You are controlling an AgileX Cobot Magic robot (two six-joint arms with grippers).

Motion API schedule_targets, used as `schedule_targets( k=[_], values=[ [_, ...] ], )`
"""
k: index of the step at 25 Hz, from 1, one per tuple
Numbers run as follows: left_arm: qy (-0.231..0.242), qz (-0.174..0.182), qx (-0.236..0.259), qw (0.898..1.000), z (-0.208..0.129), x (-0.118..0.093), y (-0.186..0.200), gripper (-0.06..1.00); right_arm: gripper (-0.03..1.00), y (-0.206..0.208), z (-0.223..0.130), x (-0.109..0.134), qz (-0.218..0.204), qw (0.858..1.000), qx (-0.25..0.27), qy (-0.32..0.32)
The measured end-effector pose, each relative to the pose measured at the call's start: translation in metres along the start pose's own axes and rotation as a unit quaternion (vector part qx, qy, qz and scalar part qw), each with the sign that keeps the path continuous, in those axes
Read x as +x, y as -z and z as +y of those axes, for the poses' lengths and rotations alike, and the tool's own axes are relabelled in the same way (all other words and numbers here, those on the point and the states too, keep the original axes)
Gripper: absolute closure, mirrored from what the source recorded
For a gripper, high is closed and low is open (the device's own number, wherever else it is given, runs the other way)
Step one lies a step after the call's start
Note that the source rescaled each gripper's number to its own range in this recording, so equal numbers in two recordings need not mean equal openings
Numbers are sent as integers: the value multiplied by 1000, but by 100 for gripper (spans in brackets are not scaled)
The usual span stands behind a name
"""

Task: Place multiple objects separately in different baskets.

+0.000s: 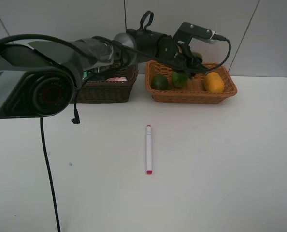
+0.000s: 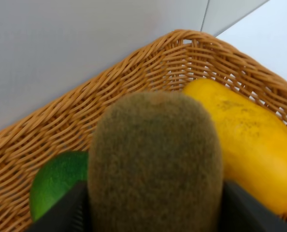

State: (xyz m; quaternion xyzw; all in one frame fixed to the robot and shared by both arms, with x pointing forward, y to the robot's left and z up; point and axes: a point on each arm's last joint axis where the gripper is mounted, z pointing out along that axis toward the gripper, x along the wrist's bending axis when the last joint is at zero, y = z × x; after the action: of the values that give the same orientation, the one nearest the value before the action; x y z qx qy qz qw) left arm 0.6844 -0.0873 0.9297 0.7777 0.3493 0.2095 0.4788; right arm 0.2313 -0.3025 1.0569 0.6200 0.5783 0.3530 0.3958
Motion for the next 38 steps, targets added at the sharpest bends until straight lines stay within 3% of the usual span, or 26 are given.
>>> schedule_targets(
  k=[2, 5, 17, 27, 34, 38],
  values=[
    [2, 0, -6, 1000, 1, 0, 0, 7, -1, 0, 0, 0, 0, 1000, 0, 0],
    [2, 0, -6, 1000, 1, 0, 0, -4, -1, 0, 0, 0, 0, 1000, 0, 0],
    [1, 0, -5, 1000, 1, 0, 0, -6, -1, 0, 0, 0, 0, 1000, 0, 0],
    [7, -7, 44, 999, 15, -2, 18, -6, -1, 0, 0, 0, 0, 1000, 0, 0],
    [59, -11, 88, 994, 44, -4, 51, -6, -1, 0, 0, 0, 0, 1000, 0, 0],
    [100, -7, 144, 985, 51, -5, 70, -6, -1, 0, 0, 0, 0, 1000, 0, 0]
  ],
)
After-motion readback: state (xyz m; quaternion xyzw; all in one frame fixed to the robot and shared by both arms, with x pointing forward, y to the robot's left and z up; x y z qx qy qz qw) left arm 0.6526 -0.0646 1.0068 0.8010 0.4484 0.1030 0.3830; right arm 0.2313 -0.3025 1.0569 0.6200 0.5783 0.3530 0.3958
